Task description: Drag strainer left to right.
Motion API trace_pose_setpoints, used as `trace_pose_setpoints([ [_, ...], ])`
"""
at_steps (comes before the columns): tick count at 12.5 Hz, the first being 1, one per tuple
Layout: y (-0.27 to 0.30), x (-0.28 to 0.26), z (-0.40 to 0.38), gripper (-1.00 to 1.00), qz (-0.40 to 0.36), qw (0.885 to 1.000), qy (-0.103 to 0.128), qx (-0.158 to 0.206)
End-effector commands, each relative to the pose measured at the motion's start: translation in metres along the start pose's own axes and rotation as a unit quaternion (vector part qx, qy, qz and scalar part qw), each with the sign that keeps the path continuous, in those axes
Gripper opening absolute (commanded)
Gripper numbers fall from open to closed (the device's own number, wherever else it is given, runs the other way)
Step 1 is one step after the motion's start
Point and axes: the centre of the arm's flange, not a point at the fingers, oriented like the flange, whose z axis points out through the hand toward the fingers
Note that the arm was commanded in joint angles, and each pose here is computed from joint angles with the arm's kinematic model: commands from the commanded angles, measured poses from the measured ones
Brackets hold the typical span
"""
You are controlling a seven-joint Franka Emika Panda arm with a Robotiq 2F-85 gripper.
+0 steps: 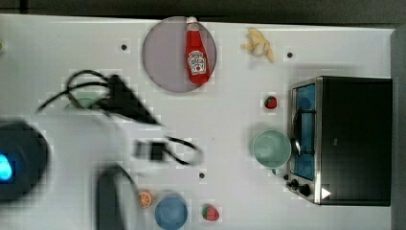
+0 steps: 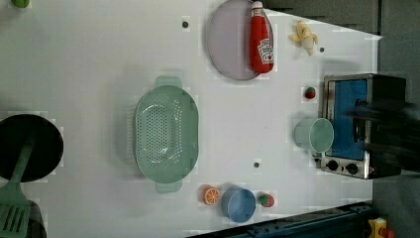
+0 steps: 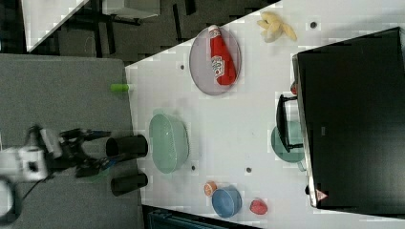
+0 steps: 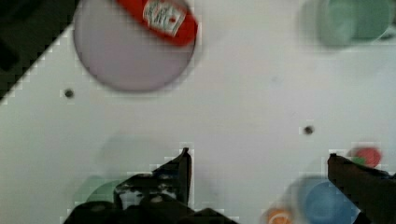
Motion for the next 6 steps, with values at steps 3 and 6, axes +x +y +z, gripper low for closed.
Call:
trace_pose_setpoints([
  [3,-0.063,-0.113,0.116,1.00,0.182,0.982,-0.041,-0.040],
  [6,-0.090,-0.140,0.187,1.00,0.260,0.962,-0.076,-0.043],
])
